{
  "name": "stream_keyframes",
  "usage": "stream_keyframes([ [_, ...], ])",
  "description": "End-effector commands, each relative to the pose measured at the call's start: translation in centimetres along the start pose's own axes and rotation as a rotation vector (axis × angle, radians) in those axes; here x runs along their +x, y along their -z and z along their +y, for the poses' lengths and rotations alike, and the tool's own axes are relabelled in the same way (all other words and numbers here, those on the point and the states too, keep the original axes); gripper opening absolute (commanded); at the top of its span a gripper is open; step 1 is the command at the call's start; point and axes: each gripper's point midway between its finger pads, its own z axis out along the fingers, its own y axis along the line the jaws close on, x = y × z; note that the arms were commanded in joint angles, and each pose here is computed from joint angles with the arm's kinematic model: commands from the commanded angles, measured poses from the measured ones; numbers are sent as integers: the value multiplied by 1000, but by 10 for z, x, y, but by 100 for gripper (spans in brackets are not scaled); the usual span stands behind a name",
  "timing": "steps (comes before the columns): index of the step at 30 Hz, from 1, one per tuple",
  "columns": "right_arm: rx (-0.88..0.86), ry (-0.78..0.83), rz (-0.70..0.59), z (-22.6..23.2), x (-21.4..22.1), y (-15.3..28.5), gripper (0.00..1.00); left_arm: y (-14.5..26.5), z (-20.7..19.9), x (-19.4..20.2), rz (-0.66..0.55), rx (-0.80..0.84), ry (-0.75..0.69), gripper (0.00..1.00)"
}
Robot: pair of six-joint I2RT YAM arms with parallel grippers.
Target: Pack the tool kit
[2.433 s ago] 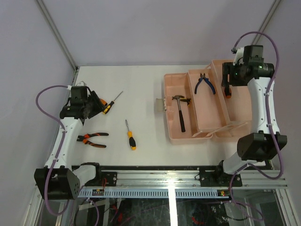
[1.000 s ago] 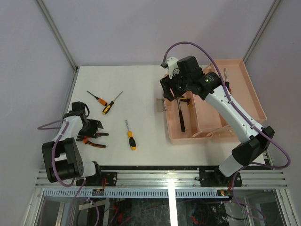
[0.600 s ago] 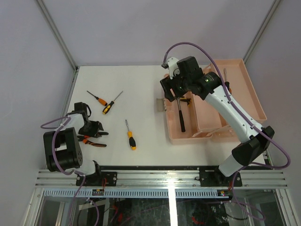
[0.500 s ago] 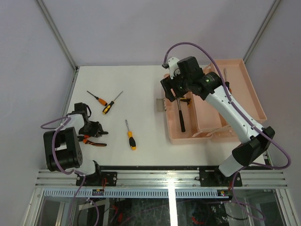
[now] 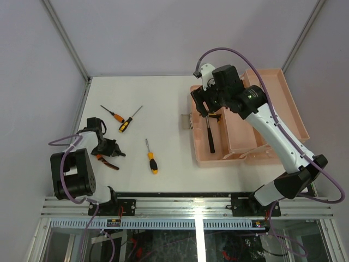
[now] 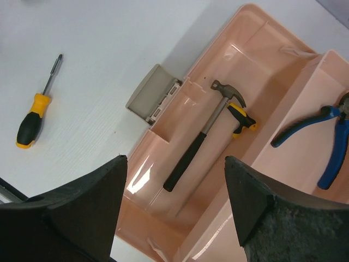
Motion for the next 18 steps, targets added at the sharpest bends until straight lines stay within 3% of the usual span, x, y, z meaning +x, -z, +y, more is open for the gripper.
stream_keyframes([
  [1, 61, 19, -105, -10, -22, 32, 79, 55, -71, -5, -56, 258, -141, 0],
  [5, 136, 12, -150, -23, -28, 47, 82, 123, -126, 9, -84, 474, -248, 0],
  [8, 317, -37, -172, -54, -29, 64, 89, 167, -173, 36, -76, 653, -370, 0],
  [12, 518, -165, -199, -100, -25, 93, 98, 228, -236, 104, -44, 877, -605, 0],
  [18, 684, -382, -285, -152, -10, 139, 99, 273, -281, 221, 127, 1105, -858, 0],
])
